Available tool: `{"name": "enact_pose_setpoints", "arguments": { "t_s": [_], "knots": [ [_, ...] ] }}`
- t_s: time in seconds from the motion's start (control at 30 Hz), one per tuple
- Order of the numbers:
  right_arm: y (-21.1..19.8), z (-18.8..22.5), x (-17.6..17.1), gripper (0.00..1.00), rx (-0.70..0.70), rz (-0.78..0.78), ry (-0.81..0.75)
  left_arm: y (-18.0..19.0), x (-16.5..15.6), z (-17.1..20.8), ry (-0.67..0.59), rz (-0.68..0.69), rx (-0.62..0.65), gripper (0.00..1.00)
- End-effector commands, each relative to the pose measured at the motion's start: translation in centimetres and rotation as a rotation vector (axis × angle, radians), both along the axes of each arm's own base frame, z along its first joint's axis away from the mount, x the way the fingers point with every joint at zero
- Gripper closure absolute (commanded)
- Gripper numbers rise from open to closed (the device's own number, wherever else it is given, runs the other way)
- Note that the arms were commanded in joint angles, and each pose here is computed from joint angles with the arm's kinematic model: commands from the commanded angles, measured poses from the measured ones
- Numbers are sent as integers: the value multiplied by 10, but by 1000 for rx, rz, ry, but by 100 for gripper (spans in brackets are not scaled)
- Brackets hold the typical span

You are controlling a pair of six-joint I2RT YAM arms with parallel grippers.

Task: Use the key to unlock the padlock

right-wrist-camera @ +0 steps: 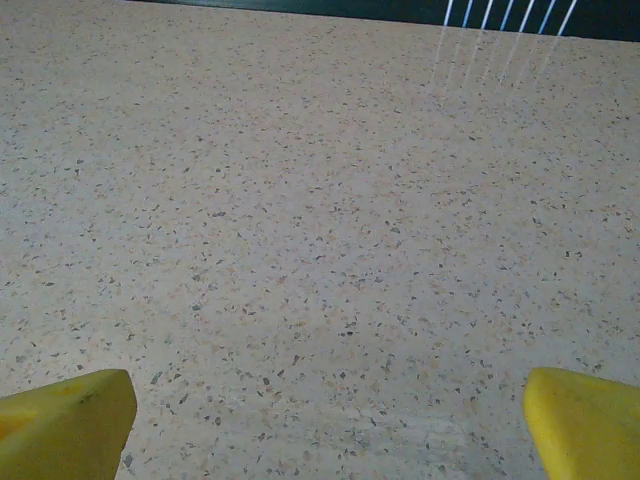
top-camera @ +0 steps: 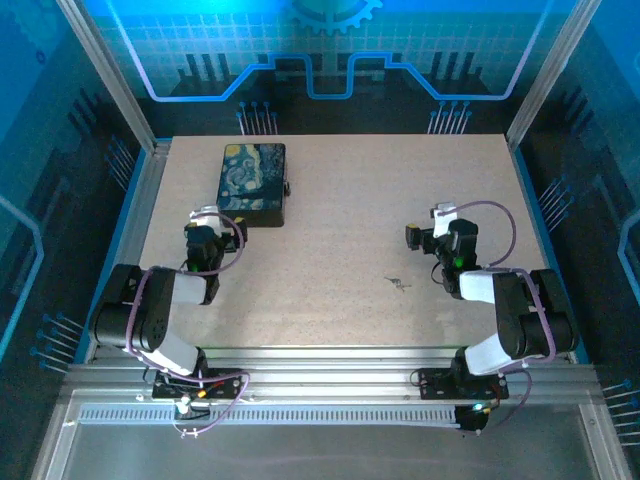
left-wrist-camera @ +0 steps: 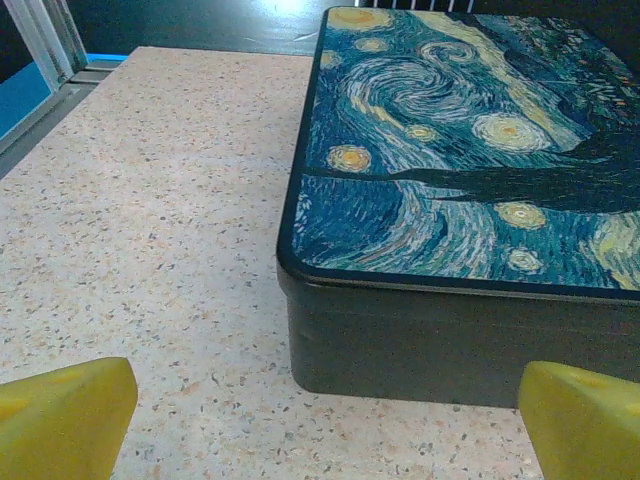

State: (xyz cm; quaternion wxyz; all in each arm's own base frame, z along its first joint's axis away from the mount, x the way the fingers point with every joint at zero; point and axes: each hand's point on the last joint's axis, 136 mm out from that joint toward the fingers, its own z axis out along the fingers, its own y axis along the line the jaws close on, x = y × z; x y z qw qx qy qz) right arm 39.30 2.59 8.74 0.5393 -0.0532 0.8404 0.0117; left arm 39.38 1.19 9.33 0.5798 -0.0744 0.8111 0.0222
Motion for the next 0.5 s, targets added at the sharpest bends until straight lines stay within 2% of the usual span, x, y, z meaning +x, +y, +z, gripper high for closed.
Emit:
{"name": "enact_pose_setpoints", "arguments": {
  "t_s": [0.0, 0.13, 0.47],
  "knots": [
    [2, 7, 4, 0, -17, 9, -34, -7, 4, 4, -15, -53, -1, 1],
    [2, 7, 4, 0, -18, 7, -34, -15, 4, 3, -9, -102, -2, 1],
    [2, 7, 5, 0, -17, 8, -34, -15, 5, 3, -4, -113, -13, 1]
  ]
}}
